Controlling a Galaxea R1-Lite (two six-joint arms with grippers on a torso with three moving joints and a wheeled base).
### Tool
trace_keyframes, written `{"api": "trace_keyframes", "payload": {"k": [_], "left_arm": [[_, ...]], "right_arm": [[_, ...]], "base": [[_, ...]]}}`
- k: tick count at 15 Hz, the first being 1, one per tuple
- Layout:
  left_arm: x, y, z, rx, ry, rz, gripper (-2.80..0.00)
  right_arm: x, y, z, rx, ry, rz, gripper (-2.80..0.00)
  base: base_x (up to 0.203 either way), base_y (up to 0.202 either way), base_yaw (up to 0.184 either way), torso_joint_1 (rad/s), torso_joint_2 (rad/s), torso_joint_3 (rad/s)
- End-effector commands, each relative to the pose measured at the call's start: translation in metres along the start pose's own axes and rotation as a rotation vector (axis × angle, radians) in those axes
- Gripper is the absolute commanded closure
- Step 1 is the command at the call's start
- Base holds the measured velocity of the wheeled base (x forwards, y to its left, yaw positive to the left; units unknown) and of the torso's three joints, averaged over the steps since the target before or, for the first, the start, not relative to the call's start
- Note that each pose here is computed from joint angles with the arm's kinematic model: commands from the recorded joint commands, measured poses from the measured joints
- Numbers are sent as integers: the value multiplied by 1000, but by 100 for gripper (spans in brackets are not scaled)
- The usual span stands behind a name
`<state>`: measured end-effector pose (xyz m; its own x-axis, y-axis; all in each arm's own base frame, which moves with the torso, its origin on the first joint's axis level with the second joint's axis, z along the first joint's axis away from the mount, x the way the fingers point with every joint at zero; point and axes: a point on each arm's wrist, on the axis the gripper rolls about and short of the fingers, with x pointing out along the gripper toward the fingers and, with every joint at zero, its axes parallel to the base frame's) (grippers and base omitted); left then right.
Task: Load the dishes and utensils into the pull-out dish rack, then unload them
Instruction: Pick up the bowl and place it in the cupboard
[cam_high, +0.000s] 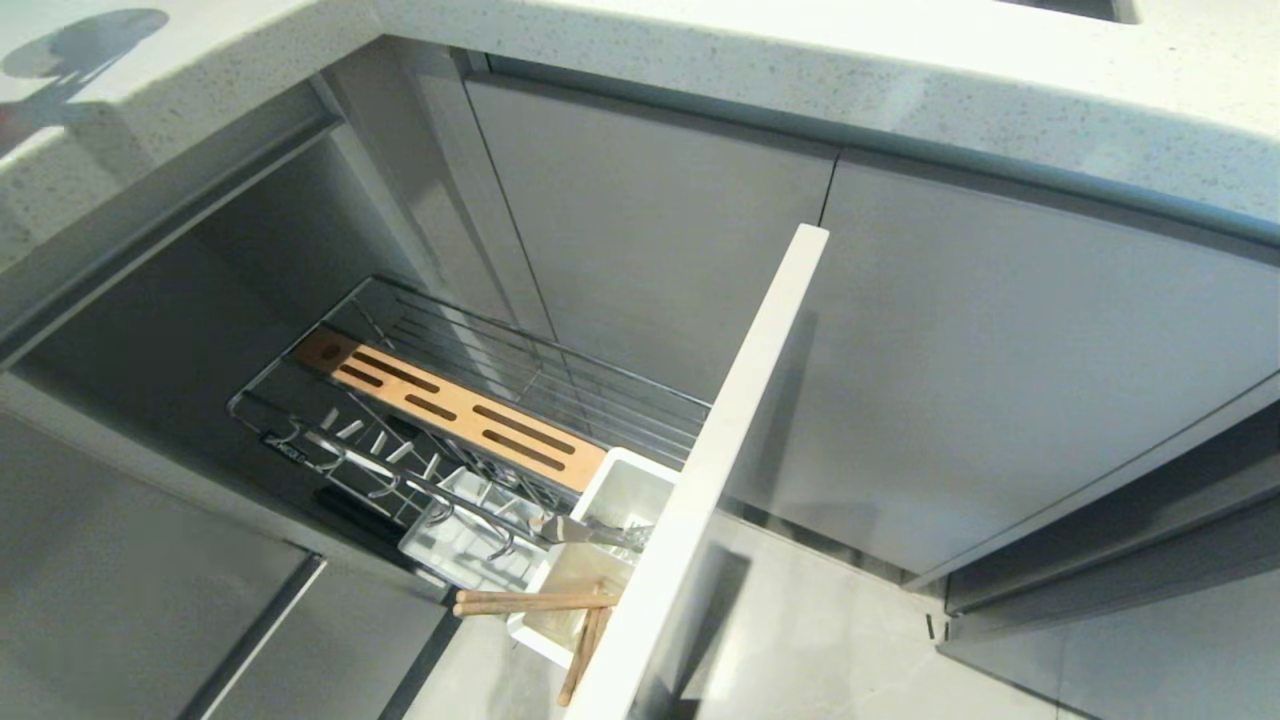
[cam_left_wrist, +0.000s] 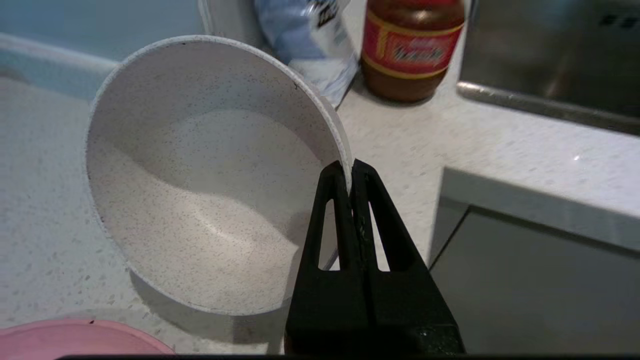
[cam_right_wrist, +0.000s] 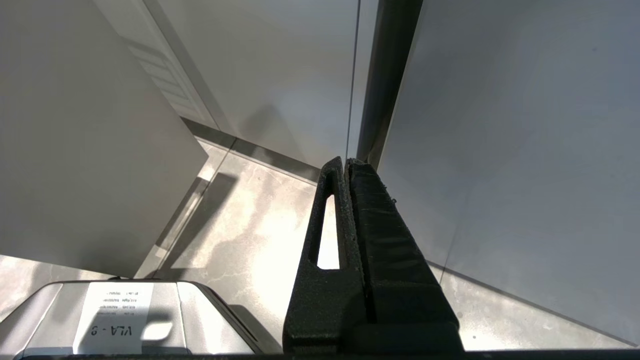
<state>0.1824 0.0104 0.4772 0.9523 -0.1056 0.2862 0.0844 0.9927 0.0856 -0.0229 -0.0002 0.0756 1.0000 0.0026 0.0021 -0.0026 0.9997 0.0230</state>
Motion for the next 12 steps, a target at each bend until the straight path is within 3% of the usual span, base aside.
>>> {"api": "trace_keyframes", "payload": {"k": [1,5,7,12], "left_arm": [[-29,-13,23,-7,-75,23,0],[-76,-33,47,-93,-170,6,0],[-91,-37,39,-165,-144,14,0],[-90,-58,-8,-559,-83,-98,0]], "right_arm": [[0,0,0,0,2,0,0],[0,0,0,0,2,0,0],[0,0,0,0,2,0,0],[0,0,0,0,2,0,0]], "base": [[0,0,0,0,0,0],[0,0,0,0,0,0],[0,0,0,0,0,0],[0,0,0,0,0,0]]}}
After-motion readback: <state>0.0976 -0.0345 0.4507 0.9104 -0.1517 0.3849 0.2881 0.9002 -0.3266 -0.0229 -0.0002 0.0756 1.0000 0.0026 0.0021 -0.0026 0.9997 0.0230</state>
